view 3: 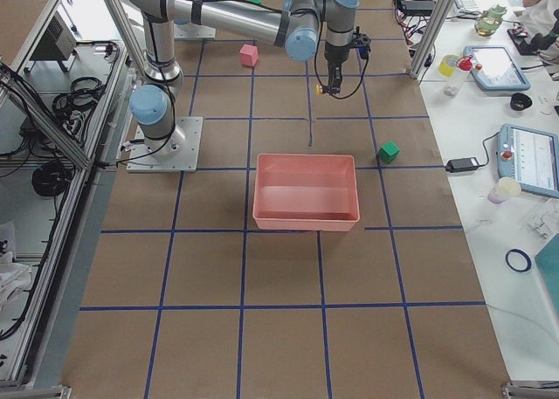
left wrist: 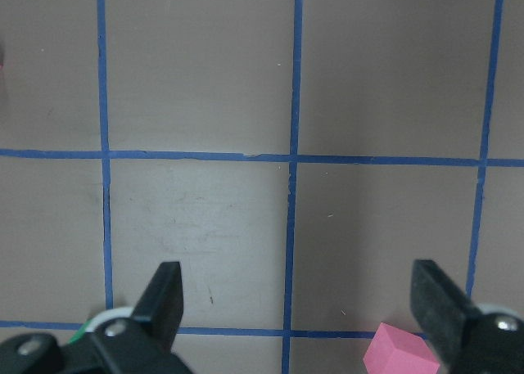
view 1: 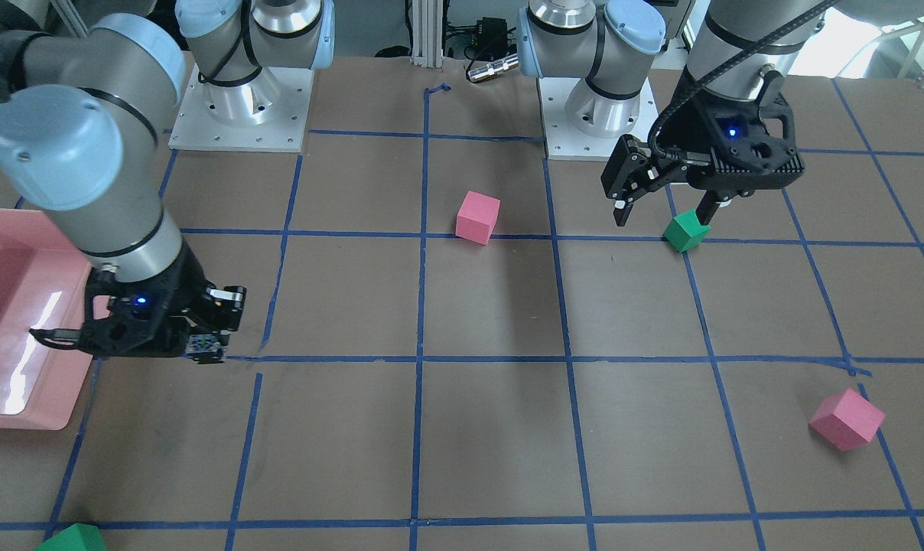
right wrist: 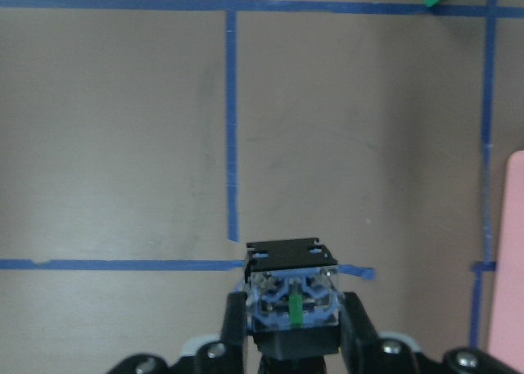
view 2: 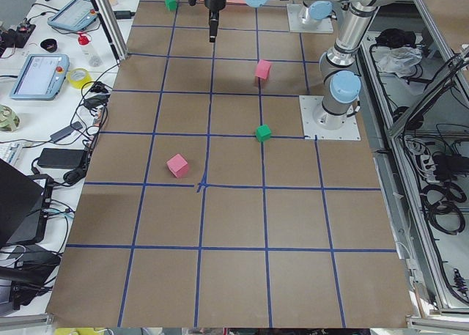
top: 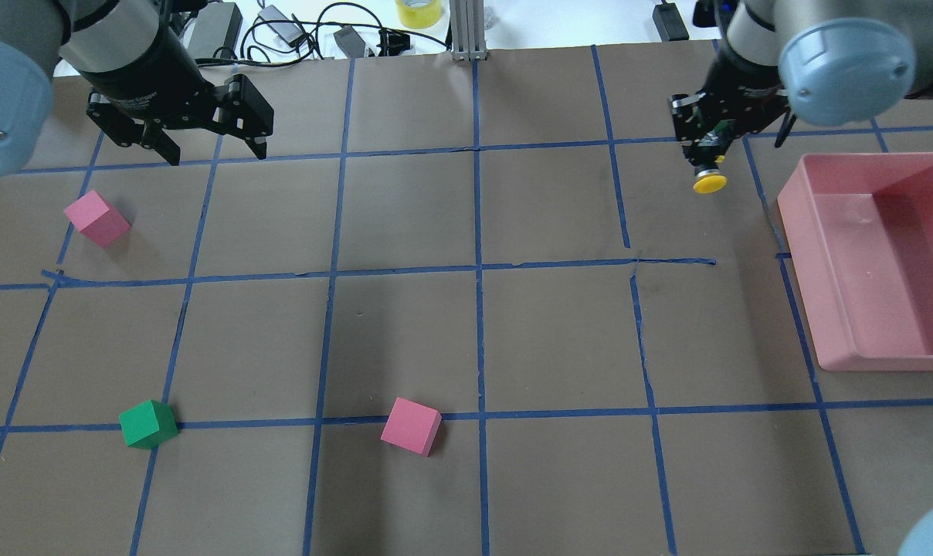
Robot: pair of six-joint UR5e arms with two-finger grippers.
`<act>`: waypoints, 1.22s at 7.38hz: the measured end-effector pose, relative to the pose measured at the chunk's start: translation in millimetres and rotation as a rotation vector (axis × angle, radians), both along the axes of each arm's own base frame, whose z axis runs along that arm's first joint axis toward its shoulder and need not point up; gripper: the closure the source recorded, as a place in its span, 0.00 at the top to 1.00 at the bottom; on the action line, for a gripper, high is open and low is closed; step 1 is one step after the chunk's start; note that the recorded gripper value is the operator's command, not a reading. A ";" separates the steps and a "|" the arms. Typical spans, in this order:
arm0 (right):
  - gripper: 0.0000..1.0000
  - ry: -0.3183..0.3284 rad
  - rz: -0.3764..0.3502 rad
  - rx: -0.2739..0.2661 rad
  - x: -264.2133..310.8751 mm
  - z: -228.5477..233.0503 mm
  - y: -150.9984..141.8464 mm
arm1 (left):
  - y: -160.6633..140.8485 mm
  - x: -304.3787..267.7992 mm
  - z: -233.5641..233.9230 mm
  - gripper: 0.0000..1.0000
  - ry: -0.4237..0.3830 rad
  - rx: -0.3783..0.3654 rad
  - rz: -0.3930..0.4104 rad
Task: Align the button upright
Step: 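Lift the button switch out of the bin and carry it toward the table center, then lower the held button switch onto the table with the right gripper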
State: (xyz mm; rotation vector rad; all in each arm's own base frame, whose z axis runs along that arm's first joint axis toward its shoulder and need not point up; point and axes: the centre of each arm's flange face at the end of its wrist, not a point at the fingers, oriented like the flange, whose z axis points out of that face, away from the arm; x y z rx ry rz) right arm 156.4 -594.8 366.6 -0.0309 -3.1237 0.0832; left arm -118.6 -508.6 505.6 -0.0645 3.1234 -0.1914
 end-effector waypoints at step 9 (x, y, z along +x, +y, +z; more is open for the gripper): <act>0.00 -0.064 0.040 -0.031 223.5 -146.0 29.5 | 0.5 -0.3 0.5 1.00 -0.001 -0.001 -0.001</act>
